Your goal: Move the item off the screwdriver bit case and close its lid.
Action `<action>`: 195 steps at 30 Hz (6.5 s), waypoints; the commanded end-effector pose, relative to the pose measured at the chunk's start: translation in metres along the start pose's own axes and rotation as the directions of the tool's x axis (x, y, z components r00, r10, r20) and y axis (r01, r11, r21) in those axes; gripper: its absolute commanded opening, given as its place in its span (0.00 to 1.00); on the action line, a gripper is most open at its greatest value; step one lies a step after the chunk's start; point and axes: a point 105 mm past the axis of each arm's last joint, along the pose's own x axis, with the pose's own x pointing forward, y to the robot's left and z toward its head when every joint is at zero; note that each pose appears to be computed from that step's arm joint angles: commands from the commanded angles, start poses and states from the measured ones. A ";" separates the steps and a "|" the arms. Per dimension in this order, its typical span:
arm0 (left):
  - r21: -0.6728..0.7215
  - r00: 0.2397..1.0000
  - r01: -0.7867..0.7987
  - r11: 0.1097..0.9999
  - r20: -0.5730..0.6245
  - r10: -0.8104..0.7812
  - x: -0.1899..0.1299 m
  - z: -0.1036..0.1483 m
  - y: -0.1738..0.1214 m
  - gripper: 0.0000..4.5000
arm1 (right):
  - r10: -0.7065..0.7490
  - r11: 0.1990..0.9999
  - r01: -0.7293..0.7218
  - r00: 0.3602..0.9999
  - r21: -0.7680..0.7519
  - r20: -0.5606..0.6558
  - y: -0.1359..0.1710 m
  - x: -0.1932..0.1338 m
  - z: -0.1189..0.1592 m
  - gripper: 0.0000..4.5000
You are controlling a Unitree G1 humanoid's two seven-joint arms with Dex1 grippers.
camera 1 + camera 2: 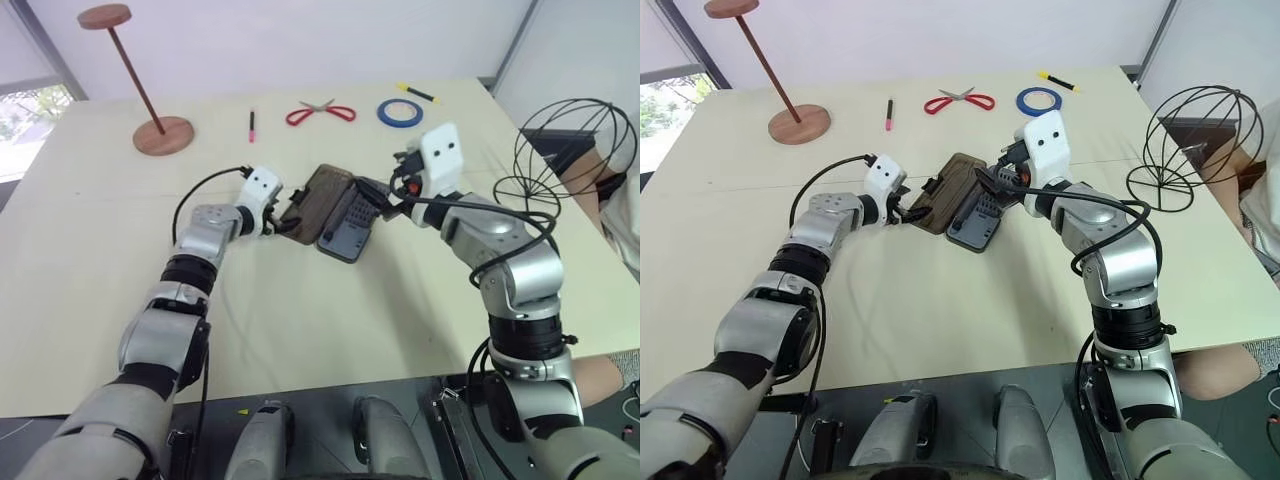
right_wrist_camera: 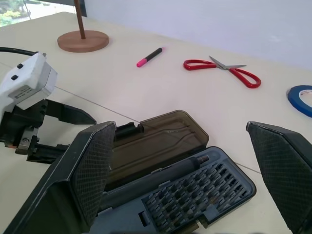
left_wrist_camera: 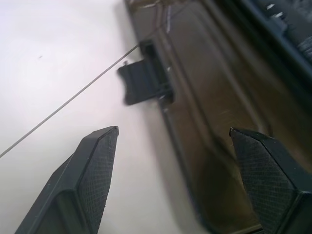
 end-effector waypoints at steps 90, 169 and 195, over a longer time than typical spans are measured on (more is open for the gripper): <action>0.637 0.936 0.274 0.720 -0.004 -0.352 -0.041 0.021 -0.003 0.02 | 0.031 0.998 -0.029 0.998 -0.047 0.046 0.006 0.000 0.016 1.00; -0.002 0.911 0.409 0.912 0.050 -0.409 -0.108 -0.079 -0.092 0.00 | 0.490 0.796 -0.582 0.781 -0.167 -0.386 0.011 0.074 -0.059 1.00; 0.015 0.933 0.354 0.935 0.067 -0.354 -0.116 -0.084 -0.097 0.00 | 0.371 0.857 -0.489 0.805 -0.163 -0.464 0.010 0.083 -0.086 1.00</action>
